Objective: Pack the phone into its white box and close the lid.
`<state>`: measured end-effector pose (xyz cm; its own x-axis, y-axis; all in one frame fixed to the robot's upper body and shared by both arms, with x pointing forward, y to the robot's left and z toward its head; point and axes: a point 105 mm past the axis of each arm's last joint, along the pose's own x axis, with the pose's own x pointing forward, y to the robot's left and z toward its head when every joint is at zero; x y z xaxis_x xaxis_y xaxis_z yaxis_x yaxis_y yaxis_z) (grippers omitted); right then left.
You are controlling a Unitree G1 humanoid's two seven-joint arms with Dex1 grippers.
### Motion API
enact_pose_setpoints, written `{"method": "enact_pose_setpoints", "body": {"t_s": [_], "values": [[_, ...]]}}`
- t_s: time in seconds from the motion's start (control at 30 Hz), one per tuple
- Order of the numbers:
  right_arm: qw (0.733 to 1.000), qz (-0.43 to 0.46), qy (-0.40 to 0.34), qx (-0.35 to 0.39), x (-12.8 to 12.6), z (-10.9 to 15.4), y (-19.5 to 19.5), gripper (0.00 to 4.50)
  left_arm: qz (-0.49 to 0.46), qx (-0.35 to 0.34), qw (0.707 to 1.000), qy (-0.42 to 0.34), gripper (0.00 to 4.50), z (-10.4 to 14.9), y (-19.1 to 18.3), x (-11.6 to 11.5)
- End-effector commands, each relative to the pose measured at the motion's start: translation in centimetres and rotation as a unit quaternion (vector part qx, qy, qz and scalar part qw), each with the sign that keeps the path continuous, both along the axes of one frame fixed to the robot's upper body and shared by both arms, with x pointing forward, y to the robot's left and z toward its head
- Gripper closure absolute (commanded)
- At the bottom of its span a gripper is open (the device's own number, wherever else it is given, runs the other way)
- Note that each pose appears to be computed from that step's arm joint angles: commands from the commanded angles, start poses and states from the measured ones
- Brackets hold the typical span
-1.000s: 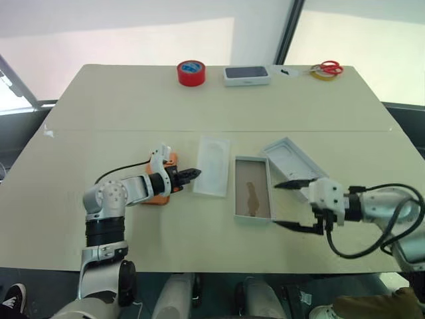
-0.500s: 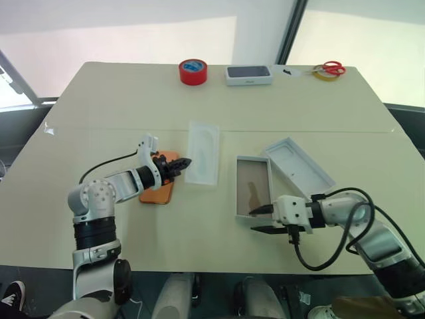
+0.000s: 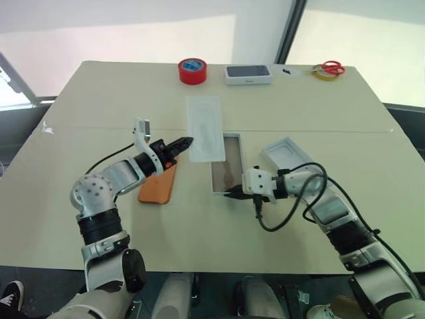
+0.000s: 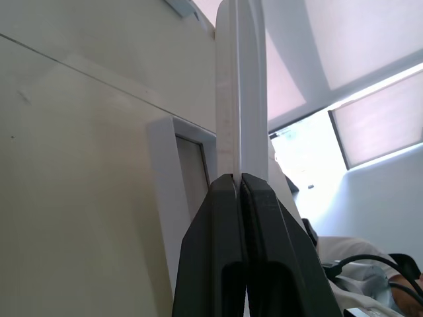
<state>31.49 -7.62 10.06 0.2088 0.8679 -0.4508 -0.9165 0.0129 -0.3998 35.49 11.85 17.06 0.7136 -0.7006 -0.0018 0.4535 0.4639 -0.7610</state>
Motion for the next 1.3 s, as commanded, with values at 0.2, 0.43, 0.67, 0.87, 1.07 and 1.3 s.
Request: {"method": "enact_pose_setpoints", "body": {"t_s": [0.2, 0.43, 0.67, 0.87, 1.07, 1.3], "values": [[0.999, -0.015, -0.021, 0.026, 0.4, 2.0, -1.1, 0.56, -0.009, 0.006, 1.000, -0.014, 4.50, -0.1, -0.8, -0.6], [0.995, -0.099, -0.016, 0.013, 0.5, 3.6, -8.1, 0.56, -0.007, 0.005, 1.000, 0.021, 4.50, -2.5, -1.8, -1.6], [0.982, -0.177, -0.065, 0.026, 2.4, 5.0, -11.6, 0.56, -0.021, 0.002, 0.999, 0.046, 4.50, -4.1, -3.5, -2.0], [0.980, -0.180, -0.076, 0.028, 2.7, 5.0, -11.5, 0.56, -0.018, 0.011, 0.999, 0.047, 4.50, -4.4, -3.7, -1.7], [0.979, -0.178, -0.089, 0.048, 3.2, 5.9, -10.7, 0.52, -0.037, 0.028, 0.998, 0.040, 3.10, -4.4, -4.3, -2.1], [0.976, -0.169, -0.078, 0.111, 3.6, 6.8, -8.1, 0.52, -0.035, 0.082, 0.996, -0.032, 1.63, -2.8, -2.2, -2.6]]}}
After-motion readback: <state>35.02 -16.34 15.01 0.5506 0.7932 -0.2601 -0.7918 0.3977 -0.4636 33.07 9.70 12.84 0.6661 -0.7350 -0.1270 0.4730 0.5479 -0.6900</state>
